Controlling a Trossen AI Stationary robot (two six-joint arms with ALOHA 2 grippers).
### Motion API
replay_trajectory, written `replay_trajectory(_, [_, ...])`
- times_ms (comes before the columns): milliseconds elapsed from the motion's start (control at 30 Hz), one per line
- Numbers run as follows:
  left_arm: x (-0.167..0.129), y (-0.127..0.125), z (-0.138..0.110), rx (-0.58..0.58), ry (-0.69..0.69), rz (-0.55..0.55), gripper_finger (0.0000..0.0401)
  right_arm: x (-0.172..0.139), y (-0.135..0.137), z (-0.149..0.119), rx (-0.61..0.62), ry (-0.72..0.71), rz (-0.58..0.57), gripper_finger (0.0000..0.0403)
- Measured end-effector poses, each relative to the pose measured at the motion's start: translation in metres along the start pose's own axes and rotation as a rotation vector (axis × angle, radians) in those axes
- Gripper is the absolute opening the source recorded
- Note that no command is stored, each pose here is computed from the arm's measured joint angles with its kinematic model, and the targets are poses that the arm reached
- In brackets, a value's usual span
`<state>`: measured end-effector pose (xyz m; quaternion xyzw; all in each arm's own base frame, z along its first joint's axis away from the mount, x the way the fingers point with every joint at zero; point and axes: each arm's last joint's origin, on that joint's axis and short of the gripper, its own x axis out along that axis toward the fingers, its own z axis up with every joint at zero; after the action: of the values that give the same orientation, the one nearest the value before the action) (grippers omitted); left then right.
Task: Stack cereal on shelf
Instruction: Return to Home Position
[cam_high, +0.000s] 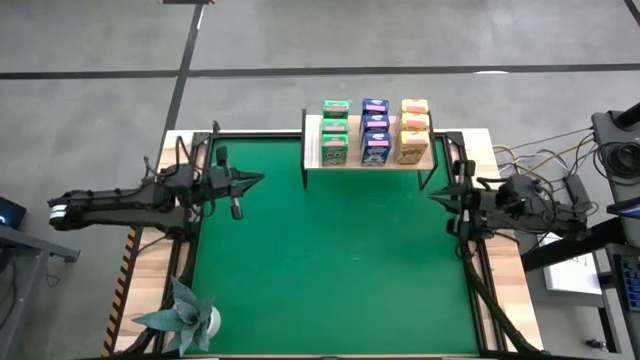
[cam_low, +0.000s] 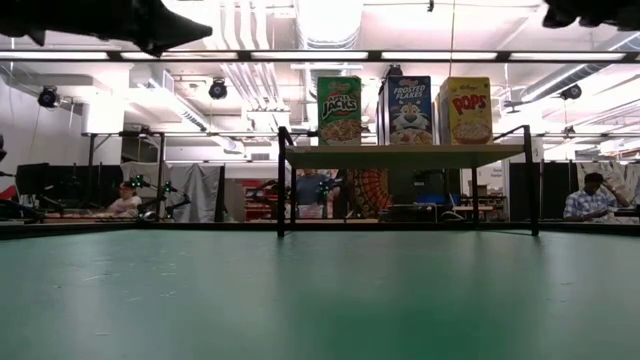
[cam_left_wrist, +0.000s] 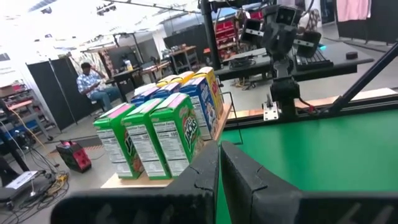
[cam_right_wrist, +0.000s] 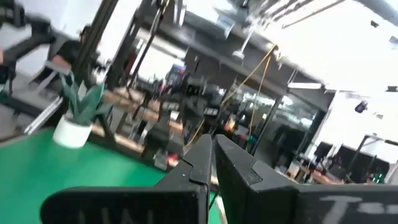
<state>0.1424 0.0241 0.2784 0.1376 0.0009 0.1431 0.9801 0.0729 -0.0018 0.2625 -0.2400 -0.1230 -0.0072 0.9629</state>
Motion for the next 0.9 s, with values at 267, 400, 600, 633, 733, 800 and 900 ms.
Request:
replay_trajectory(267, [-0.018, -0.001, -0.016, -0.005, -0.036, 0.012, 0.0, -0.003, 0.007, -0.014, 0.062, 0.019, -0.003, 0.0013])
replay_trajectory(400, [-0.027, -0.002, -0.023, -0.01, -0.063, 0.02, 0.0, -0.002, 0.009, -0.018, 0.085, 0.036, 0.007, 0.0013])
replay_trajectory(600, [-0.039, -0.005, -0.038, -0.032, -0.095, 0.028, 0.0, -0.003, 0.012, -0.024, 0.098, 0.05, 0.0, 0.0013])
replay_trajectory(633, [-0.04, -0.005, -0.041, -0.04, -0.1, 0.028, 0.0, -0.002, 0.013, -0.027, 0.107, 0.067, -0.006, 0.0013])
replay_trajectory(733, [-0.044, -0.006, -0.047, -0.054, -0.114, 0.031, 0.0, -0.002, 0.016, -0.037, 0.119, 0.107, -0.038, 0.0013])
replay_trajectory(800, [-0.045, -0.008, -0.053, -0.054, -0.113, 0.031, 0.0, -0.001, 0.019, -0.044, 0.132, 0.135, -0.05, 0.0013])
replay_trajectory(900, [-0.046, -0.011, -0.065, -0.051, -0.093, 0.025, 0.0, 0.0, 0.023, -0.052, 0.137, 0.141, -0.049, 0.0013])
